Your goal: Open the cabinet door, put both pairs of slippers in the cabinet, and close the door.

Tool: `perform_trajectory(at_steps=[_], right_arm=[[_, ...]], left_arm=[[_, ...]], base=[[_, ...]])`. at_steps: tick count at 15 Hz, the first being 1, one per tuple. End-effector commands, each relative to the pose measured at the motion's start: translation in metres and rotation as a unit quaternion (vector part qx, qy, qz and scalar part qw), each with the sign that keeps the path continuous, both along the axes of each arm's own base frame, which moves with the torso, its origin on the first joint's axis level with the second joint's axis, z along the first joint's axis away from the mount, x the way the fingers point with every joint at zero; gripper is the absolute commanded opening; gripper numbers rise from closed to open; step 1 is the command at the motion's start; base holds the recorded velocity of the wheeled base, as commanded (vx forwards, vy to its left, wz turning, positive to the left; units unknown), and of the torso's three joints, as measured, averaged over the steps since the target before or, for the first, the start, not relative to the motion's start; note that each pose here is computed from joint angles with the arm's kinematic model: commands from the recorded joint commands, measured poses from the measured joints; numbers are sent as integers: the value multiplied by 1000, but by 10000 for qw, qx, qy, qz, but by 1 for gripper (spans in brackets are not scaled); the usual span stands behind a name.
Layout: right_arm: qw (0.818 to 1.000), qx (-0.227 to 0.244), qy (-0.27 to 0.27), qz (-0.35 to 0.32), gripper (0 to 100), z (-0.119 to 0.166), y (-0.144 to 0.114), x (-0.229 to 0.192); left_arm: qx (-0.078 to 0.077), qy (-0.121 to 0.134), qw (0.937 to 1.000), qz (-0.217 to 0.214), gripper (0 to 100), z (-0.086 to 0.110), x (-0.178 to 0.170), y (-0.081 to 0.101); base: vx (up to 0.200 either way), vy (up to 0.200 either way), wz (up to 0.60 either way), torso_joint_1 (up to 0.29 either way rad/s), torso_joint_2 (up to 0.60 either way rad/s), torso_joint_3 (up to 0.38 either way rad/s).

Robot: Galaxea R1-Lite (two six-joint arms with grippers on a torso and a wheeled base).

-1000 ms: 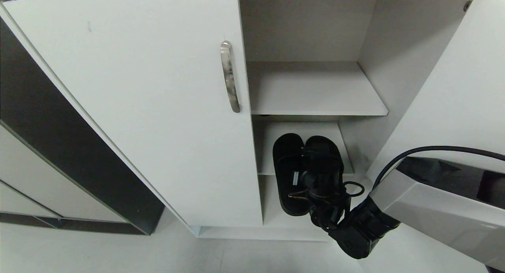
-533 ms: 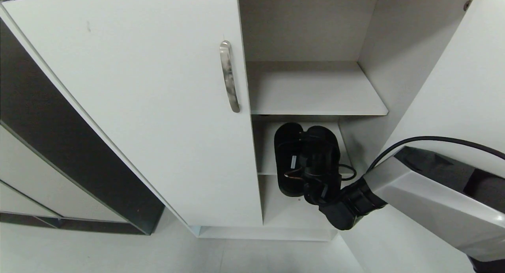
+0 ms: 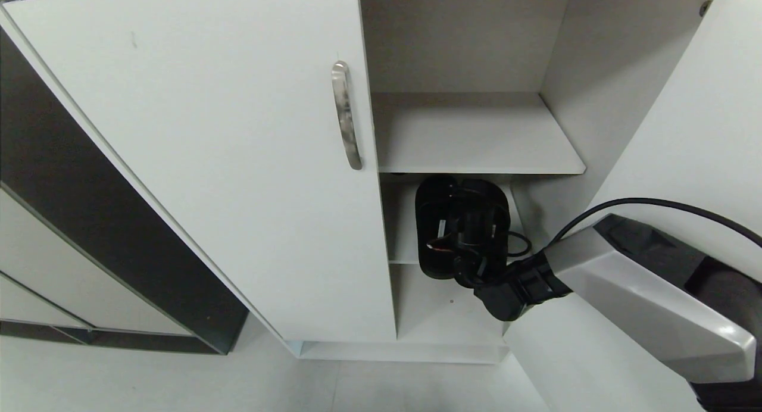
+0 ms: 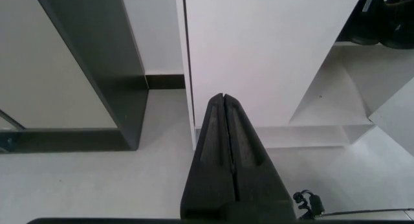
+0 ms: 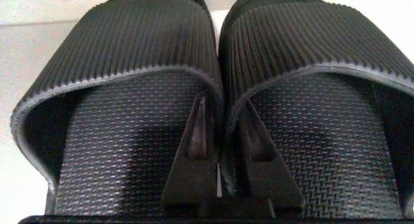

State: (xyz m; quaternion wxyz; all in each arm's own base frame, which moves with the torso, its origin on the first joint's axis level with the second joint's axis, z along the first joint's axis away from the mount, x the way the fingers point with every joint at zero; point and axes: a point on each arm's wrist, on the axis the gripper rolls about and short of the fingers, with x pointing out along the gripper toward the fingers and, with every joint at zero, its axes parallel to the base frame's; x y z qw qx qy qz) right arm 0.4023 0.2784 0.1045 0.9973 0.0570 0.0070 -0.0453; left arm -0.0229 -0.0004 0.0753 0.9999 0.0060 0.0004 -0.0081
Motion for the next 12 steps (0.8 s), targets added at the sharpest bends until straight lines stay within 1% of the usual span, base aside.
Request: perform_trajectory(at_steps=[1,4,6,10,11,12], right_arm=[[10000,36,-47,-5,0,1,5,6],[10000,-28,39,-5,0,-5,10,12],[9999,-69,95,-43,0,-11,7,17],[9999,-91,126,-74,0,-13,5,19],[9998,-105,145,-81,100,-13,5,19],[9998,-105,145,-81,100,-13,4,19]], left_arm=[[2,3,10000,4,0,0,0,0],[2,3,10000,4,0,0,0,0],[2,3,10000,-4,0,0,0,0],[2,3,10000,-4,0,0,0,0],[2,3,10000,4,0,0,0,0],[2,3,10000,4,0,0,0,0]], base=[[0,0,0,0,0,0],[0,0,0,0,0,0],[0,0,0,0,0,0],[0,0,0,0,0,0],[0,0,0,0,0,0],[0,0,0,0,0,0]])
